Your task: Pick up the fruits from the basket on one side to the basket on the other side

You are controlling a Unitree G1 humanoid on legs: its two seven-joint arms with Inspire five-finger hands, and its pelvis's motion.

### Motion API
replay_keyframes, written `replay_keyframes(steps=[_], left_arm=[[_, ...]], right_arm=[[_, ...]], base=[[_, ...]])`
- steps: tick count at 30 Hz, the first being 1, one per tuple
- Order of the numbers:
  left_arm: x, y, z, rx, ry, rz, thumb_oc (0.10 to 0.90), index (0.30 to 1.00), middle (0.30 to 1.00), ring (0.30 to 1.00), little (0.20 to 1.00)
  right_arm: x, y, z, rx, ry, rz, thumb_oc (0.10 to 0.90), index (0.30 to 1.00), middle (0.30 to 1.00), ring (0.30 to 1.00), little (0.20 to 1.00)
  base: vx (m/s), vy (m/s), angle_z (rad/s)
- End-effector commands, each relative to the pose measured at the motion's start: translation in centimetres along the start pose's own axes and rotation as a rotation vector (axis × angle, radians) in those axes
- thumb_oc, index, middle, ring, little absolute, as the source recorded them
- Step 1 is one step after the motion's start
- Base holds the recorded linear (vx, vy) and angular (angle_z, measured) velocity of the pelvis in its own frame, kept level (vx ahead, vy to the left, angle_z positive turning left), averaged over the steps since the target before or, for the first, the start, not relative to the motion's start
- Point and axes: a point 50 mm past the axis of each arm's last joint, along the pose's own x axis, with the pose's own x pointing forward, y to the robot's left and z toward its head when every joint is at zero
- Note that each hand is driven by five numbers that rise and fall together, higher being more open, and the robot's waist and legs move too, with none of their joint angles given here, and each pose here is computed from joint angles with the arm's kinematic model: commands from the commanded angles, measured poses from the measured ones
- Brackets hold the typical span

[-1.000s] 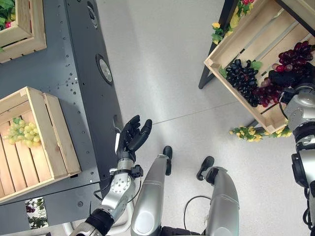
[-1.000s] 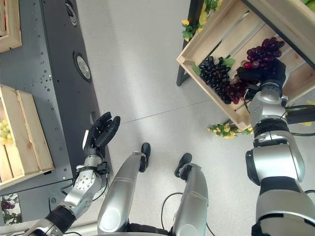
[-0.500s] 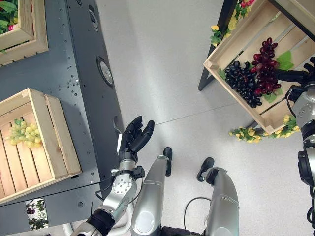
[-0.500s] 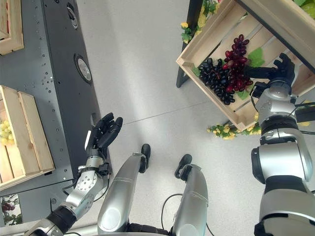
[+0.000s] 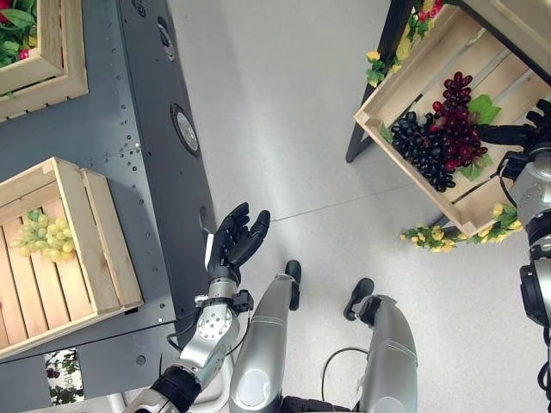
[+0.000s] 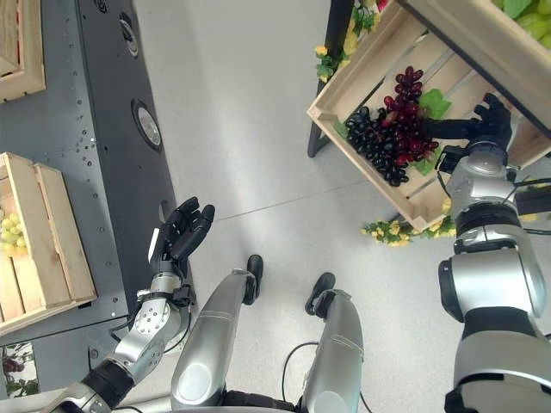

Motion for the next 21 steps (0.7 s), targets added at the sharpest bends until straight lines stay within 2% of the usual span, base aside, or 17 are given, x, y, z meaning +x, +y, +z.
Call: replay_keyframes(steps=[1, 3, 7, 8, 15, 21], left_arm=[[0.0, -1.7, 3.7, -0.124, -0.213, -0.059, 0.800, 0.900, 0.900, 0.900, 0.900], [0.6, -2.2, 4.0, -0.119, -0.219, -0.049, 0.800, 0.900, 0.900, 0.900, 0.900], [1.1, -2.7, 4.2, -0.108, -0.224, -0.048, 0.800, 0.900, 0.900, 0.900, 0.900], [1.3, -2.8, 4.2, -0.097, -0.224, -0.046, 0.800, 0.900, 0.900, 0.900, 0.900], [1.7, -2.2, 3.8, -0.067, -0.208, -0.029, 0.800, 0.900, 0.900, 0.900, 0.900], [1.6, -1.9, 3.3, -0.052, -0.198, -0.026, 0.800, 0.900, 0.900, 0.900, 0.900]], right_arm=[[-0.4, -0.4, 5.6, 0.029, -0.296, 0.047, 0.800, 0.900, 0.900, 0.900, 0.900], [-1.0, 1.7, 2.3, 0.045, -0.253, 0.106, 0.800, 0.900, 0.900, 0.900, 0.900], [-1.9, 3.4, -0.6, 0.088, -0.223, 0.146, 0.800, 0.900, 0.900, 0.900, 0.900], [-2.6, 4.6, -2.4, 0.115, -0.196, 0.193, 0.800, 0.900, 0.900, 0.900, 0.900], [-4.5, 6.9, -6.1, 0.259, -0.107, 0.283, 0.800, 0.900, 0.900, 0.900, 0.900], [-7.3, 10.0, -8.4, 0.387, -0.082, 0.439, 0.800, 0.900, 0.900, 0.900, 0.900]], base=[[0.00, 0.000, 0.00], [0.00, 0.000, 0.00], [0.01, -0.006, 0.01], [0.04, -0.020, 0.03], [0.06, -0.020, -0.01], [0.04, -0.010, 0.02]])
